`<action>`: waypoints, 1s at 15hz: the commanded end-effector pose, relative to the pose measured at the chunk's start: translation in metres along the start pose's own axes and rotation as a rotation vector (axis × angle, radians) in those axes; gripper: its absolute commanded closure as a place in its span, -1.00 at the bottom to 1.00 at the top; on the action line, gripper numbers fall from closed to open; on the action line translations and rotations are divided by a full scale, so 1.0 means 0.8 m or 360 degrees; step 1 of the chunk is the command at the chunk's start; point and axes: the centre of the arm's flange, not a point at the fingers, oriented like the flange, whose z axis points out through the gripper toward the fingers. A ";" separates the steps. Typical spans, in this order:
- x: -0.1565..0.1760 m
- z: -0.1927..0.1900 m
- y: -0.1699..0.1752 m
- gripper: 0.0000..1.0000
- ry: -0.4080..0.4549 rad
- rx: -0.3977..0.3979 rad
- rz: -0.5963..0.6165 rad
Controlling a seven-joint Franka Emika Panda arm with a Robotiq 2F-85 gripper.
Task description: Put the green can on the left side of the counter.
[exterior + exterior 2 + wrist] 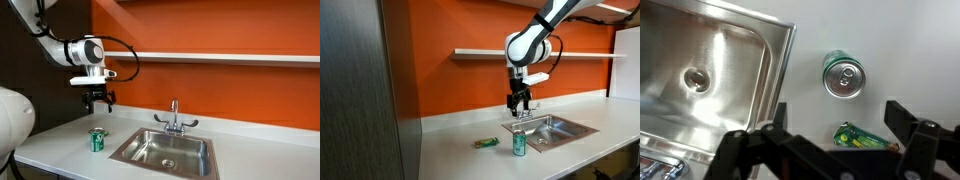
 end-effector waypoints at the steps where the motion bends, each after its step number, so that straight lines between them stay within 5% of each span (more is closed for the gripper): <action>1: -0.027 -0.039 0.018 -1.00 0.0003 -0.0009 0.0092; 6: -0.066 -0.071 0.046 -1.00 -0.0005 -0.0024 0.0242; 7: -0.037 -0.051 0.038 -1.00 0.0000 -0.0012 0.0159; 15: -0.055 -0.061 0.046 -1.00 0.0003 -0.0014 0.0205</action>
